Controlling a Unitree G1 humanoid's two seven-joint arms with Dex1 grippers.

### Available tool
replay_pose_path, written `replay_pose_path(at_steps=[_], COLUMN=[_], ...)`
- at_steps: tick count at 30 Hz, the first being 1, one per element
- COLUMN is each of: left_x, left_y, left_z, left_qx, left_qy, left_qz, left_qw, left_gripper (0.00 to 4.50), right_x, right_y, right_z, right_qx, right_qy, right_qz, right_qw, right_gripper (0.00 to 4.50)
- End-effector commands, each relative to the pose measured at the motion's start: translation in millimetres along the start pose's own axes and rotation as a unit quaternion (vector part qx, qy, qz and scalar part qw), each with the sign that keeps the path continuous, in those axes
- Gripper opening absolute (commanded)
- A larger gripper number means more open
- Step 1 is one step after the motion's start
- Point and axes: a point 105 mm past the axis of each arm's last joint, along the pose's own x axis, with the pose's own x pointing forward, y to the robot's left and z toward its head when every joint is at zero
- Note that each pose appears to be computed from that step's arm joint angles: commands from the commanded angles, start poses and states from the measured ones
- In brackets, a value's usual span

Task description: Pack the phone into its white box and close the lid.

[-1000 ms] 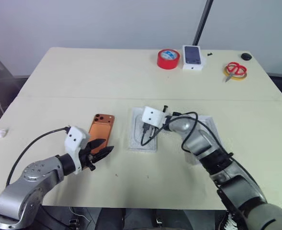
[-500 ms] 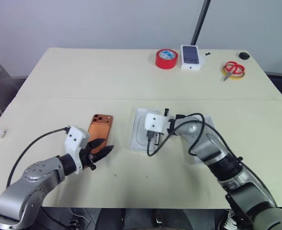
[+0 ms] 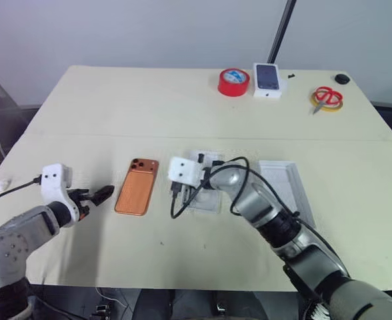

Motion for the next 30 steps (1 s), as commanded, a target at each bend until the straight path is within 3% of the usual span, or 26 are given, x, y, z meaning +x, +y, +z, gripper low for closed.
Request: replay_pose_path(at_steps=[1, 6, 18, 30], left_x=[7.4, 16.9, 24.7, 24.6], left_y=[-26.1, -47.5, -92.2, -84.3], left_z=[-15.2, -20.9, -31.3, -13.8], left_qx=[-0.016, -0.031, -0.057, -0.093], left_qy=[0.055, 0.077, 0.104, 0.066], left_qz=[-0.064, -0.101, -0.176, -0.174], left_qw=[0.996, 0.991, 0.977, 0.978], left_gripper=[4.48, 4.48, 4.48, 4.48], right_x=[7.7, 12.9, 15.2, 16.8], right_y=[6.1, 14.0, 16.9, 17.1], right_z=[9.9, 6.8, 8.3, 5.2], right_qx=[-0.050, -0.087, -0.081, -0.075], right_qy=[0.005, 0.015, 0.010, 0.012], right_qz=[0.024, 0.043, 0.040, 0.039], right_qw=[0.998, 0.995, 0.996, 0.996], right_gripper=[0.00, 0.00, 0.00, 0.00])
